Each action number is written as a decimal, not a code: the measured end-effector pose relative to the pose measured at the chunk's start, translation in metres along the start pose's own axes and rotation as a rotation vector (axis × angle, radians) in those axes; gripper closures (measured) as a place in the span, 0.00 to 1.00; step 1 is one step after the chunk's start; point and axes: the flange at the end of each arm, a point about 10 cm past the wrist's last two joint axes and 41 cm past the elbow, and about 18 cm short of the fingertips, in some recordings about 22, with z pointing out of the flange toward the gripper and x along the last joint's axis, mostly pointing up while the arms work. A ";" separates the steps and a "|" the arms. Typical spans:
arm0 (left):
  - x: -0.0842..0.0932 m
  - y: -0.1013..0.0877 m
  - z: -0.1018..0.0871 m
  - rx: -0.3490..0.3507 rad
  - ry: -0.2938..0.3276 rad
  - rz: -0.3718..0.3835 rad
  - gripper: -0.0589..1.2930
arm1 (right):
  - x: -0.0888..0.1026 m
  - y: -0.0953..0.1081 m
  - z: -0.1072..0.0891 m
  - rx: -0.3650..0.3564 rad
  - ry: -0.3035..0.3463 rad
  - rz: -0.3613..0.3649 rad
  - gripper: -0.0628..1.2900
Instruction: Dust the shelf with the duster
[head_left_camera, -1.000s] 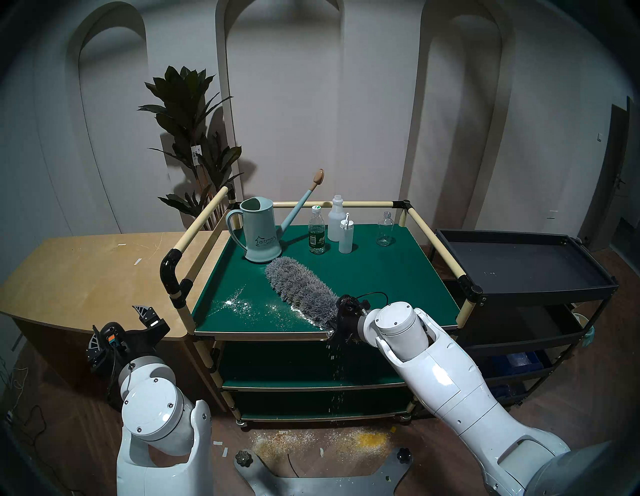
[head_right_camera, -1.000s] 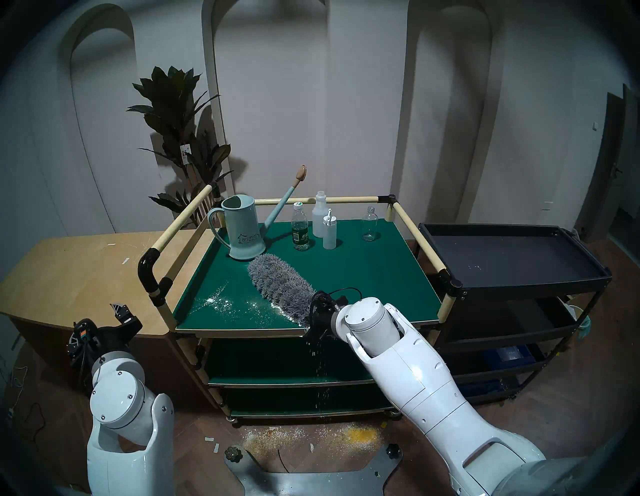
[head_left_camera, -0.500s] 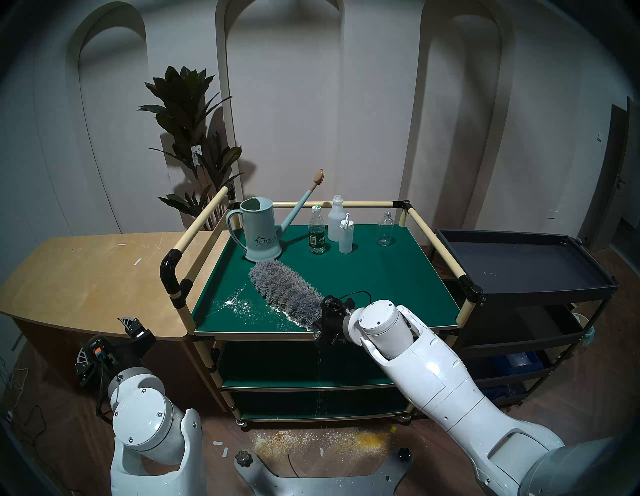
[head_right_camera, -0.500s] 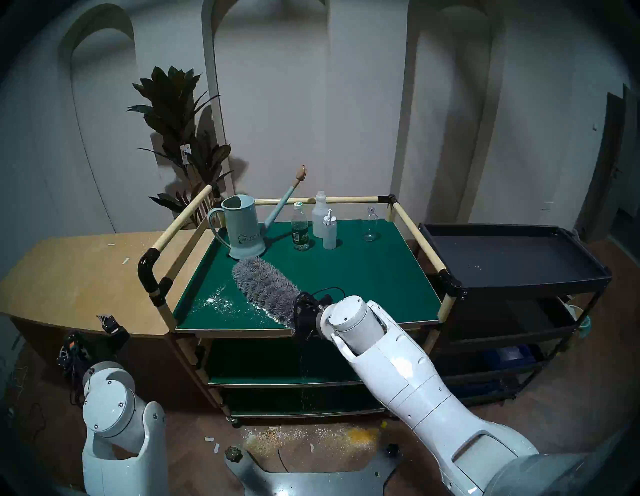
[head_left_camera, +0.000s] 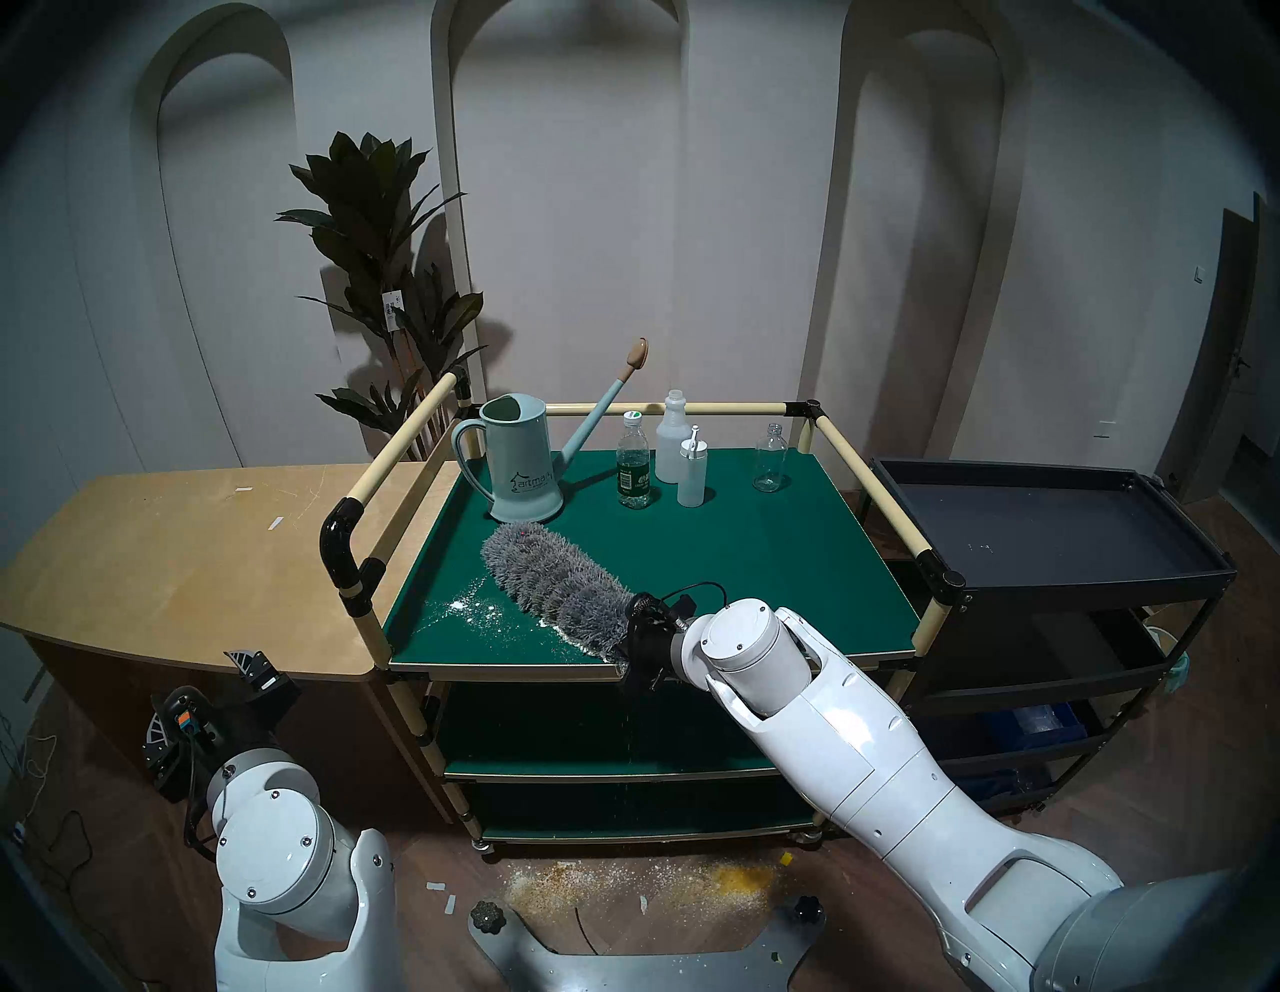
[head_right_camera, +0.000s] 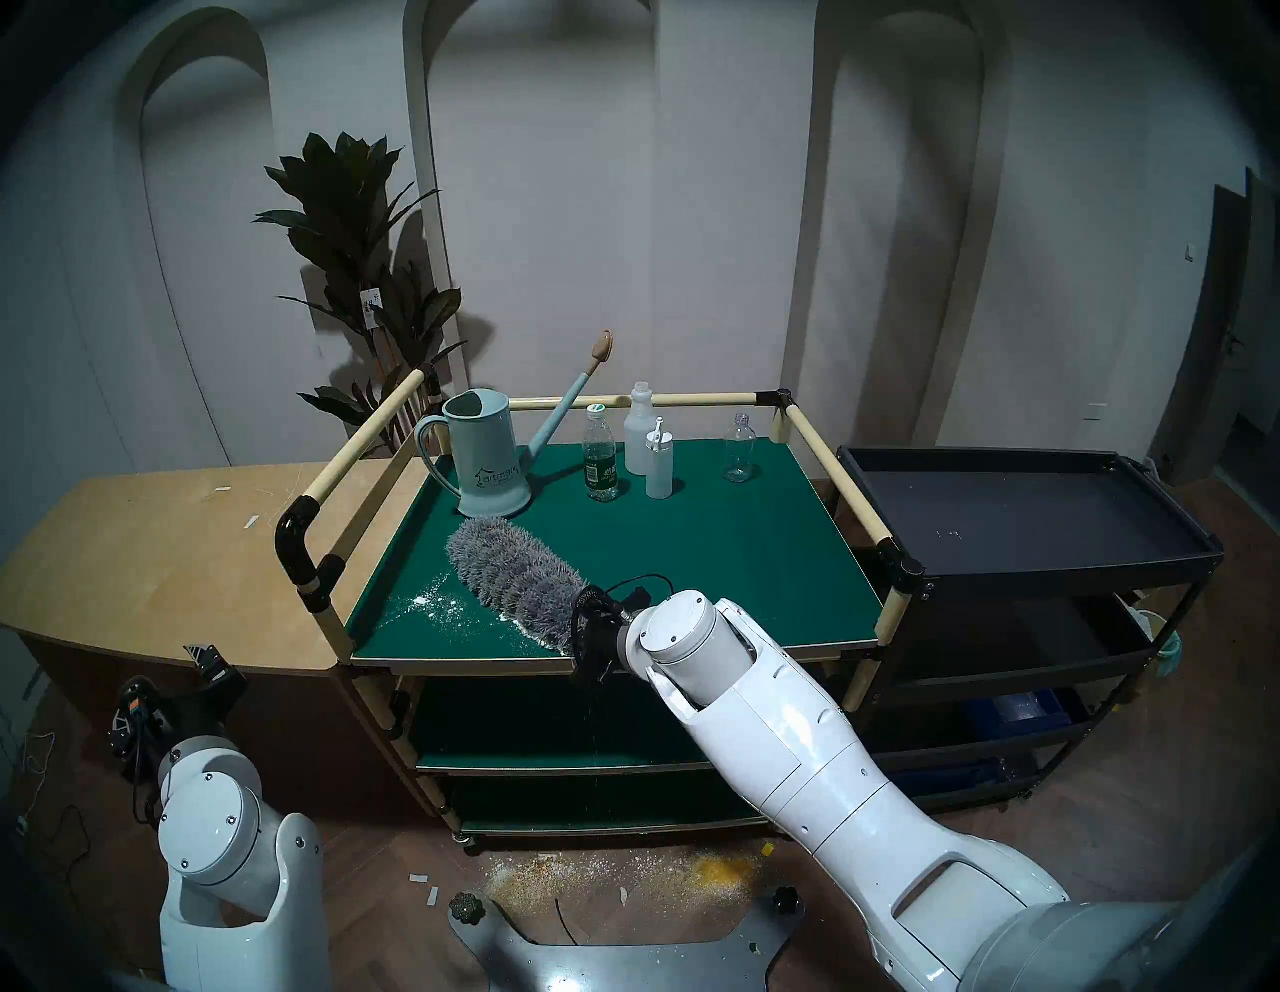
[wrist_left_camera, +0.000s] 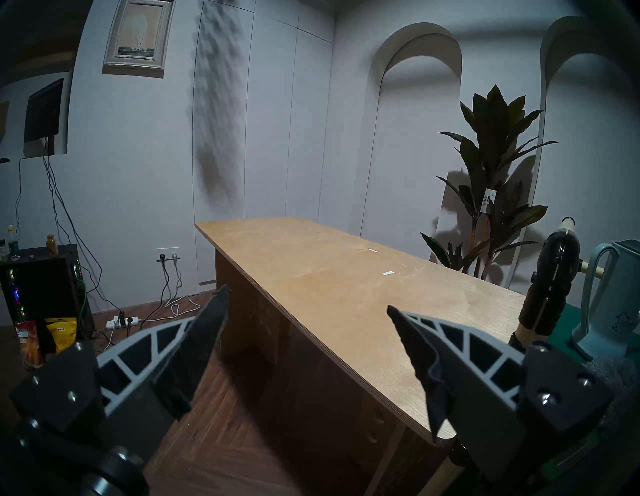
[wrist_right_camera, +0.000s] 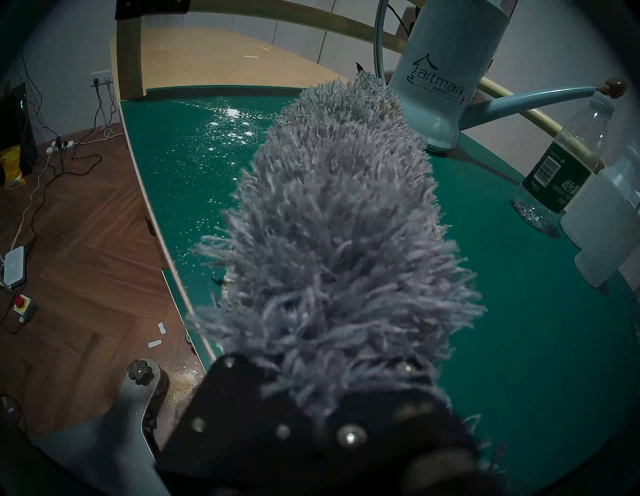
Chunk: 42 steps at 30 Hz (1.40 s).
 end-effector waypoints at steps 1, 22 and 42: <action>0.000 -0.001 0.000 0.001 0.000 0.000 0.03 | 0.001 -0.001 0.000 0.004 0.001 -0.003 0.96; -0.003 -0.016 -0.005 0.042 0.010 -0.014 0.03 | 0.012 -0.018 0.010 0.133 0.049 -0.137 0.96; -0.008 -0.017 -0.012 0.045 0.013 -0.045 0.03 | -0.015 -0.014 -0.026 0.437 -0.022 -0.325 0.96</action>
